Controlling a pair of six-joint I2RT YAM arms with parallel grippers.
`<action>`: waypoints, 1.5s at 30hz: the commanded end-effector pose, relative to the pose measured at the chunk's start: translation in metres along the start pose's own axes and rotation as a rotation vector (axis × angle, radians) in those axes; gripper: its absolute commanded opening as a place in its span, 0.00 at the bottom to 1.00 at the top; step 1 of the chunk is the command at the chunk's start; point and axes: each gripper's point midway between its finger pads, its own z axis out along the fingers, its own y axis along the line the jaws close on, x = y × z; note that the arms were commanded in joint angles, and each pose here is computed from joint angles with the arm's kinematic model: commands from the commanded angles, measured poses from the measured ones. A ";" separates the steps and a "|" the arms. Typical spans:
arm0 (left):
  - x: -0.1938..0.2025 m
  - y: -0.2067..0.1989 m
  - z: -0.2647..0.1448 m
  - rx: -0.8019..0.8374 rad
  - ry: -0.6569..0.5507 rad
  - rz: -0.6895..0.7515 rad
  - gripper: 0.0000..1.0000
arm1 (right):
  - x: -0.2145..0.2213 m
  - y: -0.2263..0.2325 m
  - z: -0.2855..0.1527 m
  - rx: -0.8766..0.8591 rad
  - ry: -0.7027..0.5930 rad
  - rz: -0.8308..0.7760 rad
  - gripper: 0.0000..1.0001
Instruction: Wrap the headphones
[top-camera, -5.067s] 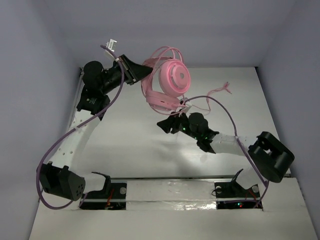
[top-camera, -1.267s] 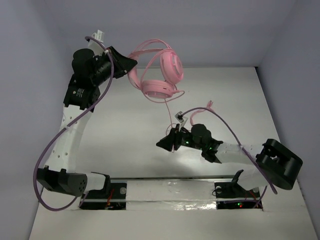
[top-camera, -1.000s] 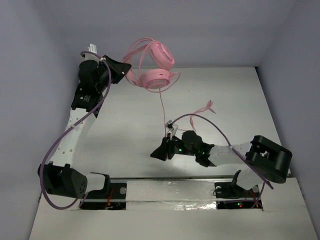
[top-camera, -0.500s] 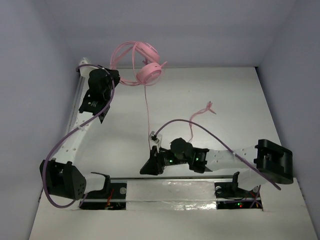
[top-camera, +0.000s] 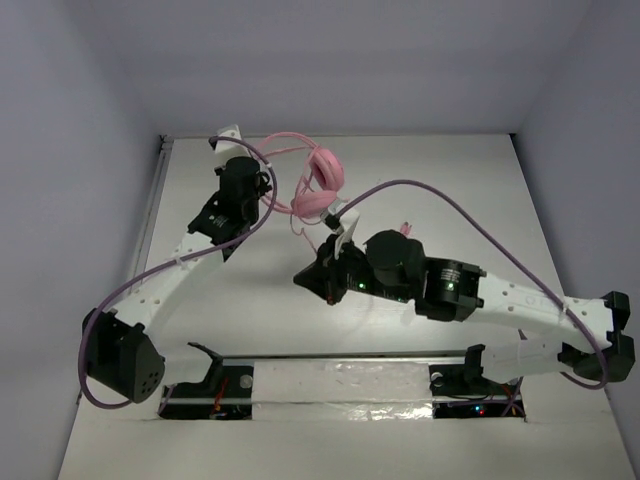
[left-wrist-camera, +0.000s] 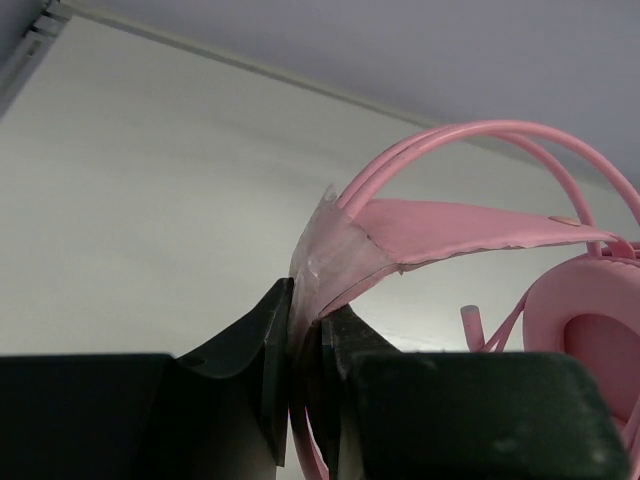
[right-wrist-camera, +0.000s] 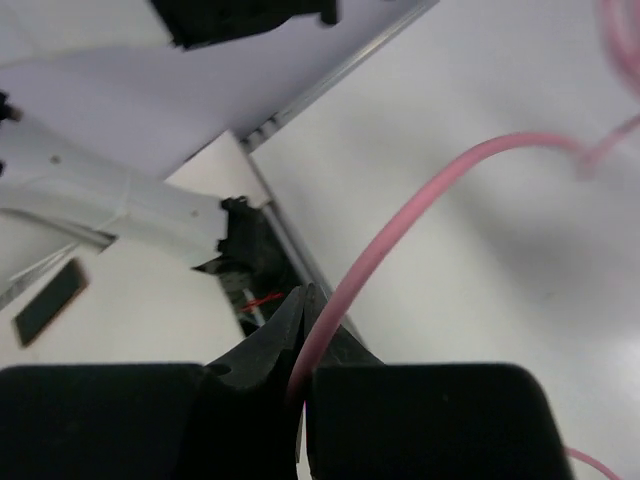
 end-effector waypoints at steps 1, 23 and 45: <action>-0.036 -0.011 -0.021 0.057 -0.093 0.093 0.00 | -0.004 -0.057 -0.027 0.298 0.080 -0.168 0.03; 0.030 -0.063 -0.091 0.581 0.284 0.418 0.00 | -0.063 -0.192 -0.067 0.822 -0.026 -0.275 0.01; 0.057 -0.106 -0.143 0.991 0.426 0.363 0.00 | -0.062 -0.245 -0.069 0.885 -0.103 -0.134 0.00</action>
